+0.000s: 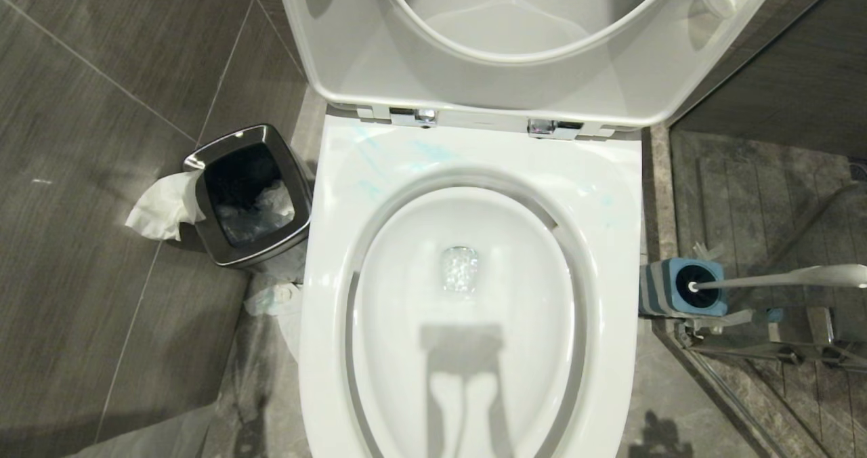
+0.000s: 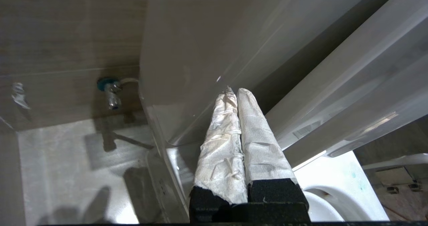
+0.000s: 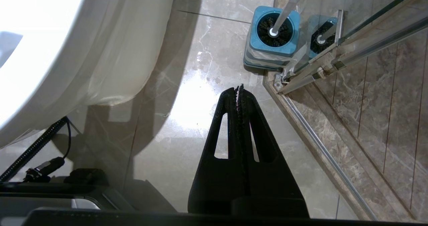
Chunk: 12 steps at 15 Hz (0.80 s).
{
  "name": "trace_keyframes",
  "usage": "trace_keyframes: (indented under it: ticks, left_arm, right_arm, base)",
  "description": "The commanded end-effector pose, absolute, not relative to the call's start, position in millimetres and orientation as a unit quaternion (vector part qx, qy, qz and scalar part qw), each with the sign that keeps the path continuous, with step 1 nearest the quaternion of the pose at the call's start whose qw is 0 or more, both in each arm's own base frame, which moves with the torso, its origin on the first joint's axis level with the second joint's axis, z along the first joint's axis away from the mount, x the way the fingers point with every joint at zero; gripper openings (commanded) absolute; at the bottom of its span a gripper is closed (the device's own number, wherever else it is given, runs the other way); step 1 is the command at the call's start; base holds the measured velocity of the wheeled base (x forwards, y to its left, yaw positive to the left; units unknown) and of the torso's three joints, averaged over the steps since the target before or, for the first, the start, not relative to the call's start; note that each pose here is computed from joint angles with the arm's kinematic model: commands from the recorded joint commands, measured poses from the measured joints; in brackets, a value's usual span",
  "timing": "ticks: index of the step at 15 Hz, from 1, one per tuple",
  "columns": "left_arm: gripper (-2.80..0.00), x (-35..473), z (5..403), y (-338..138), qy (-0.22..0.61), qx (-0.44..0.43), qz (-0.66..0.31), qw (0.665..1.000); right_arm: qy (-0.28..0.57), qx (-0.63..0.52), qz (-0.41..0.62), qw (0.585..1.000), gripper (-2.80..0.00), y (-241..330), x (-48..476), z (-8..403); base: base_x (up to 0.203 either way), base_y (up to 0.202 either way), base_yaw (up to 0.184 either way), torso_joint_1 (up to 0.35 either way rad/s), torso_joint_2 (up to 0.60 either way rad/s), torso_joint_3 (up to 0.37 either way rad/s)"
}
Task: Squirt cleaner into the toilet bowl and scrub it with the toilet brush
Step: Close the toilet lid
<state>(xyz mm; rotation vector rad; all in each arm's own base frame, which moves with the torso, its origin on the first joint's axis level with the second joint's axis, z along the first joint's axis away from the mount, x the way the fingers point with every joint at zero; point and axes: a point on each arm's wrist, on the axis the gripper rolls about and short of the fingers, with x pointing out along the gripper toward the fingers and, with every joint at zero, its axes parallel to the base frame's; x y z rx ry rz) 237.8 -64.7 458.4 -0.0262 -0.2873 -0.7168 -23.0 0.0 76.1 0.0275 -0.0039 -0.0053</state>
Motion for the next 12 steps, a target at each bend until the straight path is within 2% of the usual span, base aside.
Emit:
trace_keyframes:
  ticks: [1, 12]
  left_arm:
    - [-2.8, 244, 454, -74, -0.128, -0.023, -0.366, 0.921]
    - [-2.8, 261, 451, -91, -0.155, -0.047, -0.396, 0.904]
  right_arm:
    - [-0.002, 0.014, -0.002, 1.0, -2.8, 0, -23, 76]
    - [-0.002, 0.014, -0.002, 1.0, -2.8, 0, -23, 76]
  base:
    - [0.0, 0.0, 0.0, 0.0, 0.0, 0.0]
    - [0.0, 0.0, 0.0, 0.0, 0.0, 0.0]
